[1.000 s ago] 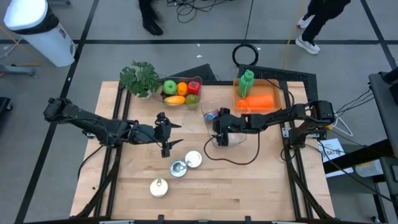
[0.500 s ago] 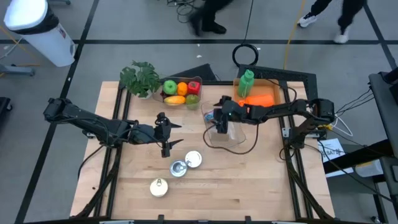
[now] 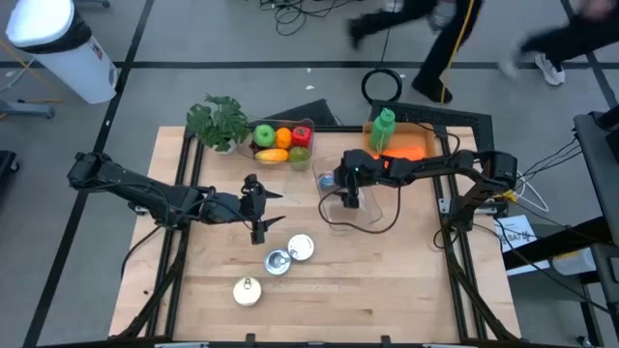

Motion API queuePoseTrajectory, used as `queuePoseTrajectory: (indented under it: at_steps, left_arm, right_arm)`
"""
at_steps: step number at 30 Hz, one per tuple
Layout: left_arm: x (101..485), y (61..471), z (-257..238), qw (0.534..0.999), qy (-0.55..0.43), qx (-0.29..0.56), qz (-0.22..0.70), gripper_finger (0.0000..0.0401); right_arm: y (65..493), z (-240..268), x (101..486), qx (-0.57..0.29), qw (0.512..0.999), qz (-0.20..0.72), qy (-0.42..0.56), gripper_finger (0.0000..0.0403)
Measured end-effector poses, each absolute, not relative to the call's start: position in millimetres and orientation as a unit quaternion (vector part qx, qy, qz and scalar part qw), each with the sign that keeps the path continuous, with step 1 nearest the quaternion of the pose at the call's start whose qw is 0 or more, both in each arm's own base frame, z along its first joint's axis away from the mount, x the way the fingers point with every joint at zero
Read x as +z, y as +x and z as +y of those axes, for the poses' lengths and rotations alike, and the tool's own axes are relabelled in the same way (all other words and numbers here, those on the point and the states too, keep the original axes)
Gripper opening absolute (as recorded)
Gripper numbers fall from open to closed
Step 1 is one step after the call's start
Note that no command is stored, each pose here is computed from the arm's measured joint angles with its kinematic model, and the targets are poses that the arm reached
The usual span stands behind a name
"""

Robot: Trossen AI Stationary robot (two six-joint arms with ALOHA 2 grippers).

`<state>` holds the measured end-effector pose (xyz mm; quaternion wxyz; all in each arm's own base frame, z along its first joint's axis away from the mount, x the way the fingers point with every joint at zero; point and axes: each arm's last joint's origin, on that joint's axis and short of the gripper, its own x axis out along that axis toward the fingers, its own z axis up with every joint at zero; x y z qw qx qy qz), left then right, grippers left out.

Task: Pick & Place Food Item
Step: Put the top blue tuna can into the bottom transparent bin

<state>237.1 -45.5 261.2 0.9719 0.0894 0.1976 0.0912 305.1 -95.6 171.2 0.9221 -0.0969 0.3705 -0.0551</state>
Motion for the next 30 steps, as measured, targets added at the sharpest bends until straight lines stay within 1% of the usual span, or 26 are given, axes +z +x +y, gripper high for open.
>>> queuePoseTrajectory:
  at_steps: [3, 8, 9, 10, 14, 18, 20, 23, 24, 25, 28, 30]
  left_arm:
    - [261, 237, -45, 0.972, 0.089, 0.091, 0.198, 0.0274]
    - [261, 237, -45, 0.972, 0.085, 0.086, 0.2, 0.0274]
    - [261, 237, -45, 0.972, 0.085, 0.086, 0.2, 0.0273]
    - [261, 237, -45, 0.972, 0.083, 0.085, 0.2, 0.0274]
    - [260, 237, -45, 0.973, 0.079, 0.086, 0.202, 0.0274]
    - [260, 237, -45, 0.972, 0.079, 0.086, 0.204, 0.0274]
    - [260, 237, -45, 0.972, 0.079, 0.086, 0.204, 0.0273]
    - [260, 237, -45, 0.972, 0.078, 0.086, 0.204, 0.0274]
    - [260, 237, -45, 0.972, 0.078, 0.086, 0.204, 0.0273]
    - [260, 237, -45, 0.972, 0.078, 0.086, 0.204, 0.0274]
    - [260, 237, -45, 0.972, 0.078, 0.086, 0.203, 0.0273]
    - [260, 237, -45, 0.972, 0.078, 0.086, 0.203, 0.0274]
  right_arm:
    - [306, -95, 171, -0.056, 0.924, 0.368, -0.093, 0.029]
    - [306, -94, 171, -0.053, 0.922, 0.369, -0.1, 0.0191]
    - [306, -93, 171, -0.053, 0.92, 0.371, -0.113, 0.0182]
    - [307, -91, 171, -0.056, 0.916, 0.375, -0.131, 0.0181]
    - [309, -80, 171, -0.083, 0.879, 0.402, -0.243, 0.0181]
    - [312, -66, 172, -0.072, 0.836, 0.417, -0.351, 0.0181]
    - [313, -60, 172, -0.057, 0.829, 0.414, -0.37, 0.0181]
    - [314, -53, 172, -0.049, 0.83, 0.41, -0.375, 0.0182]
    - [315, -52, 172, -0.051, 0.832, 0.408, -0.372, 0.0191]
    - [315, -52, 172, -0.057, 0.834, 0.406, -0.369, 0.0212]
    - [317, -52, 174, -0.075, 0.844, 0.396, -0.354, 0.029]
    - [316, -53, 174, -0.083, 0.849, 0.395, -0.341, 0.0334]
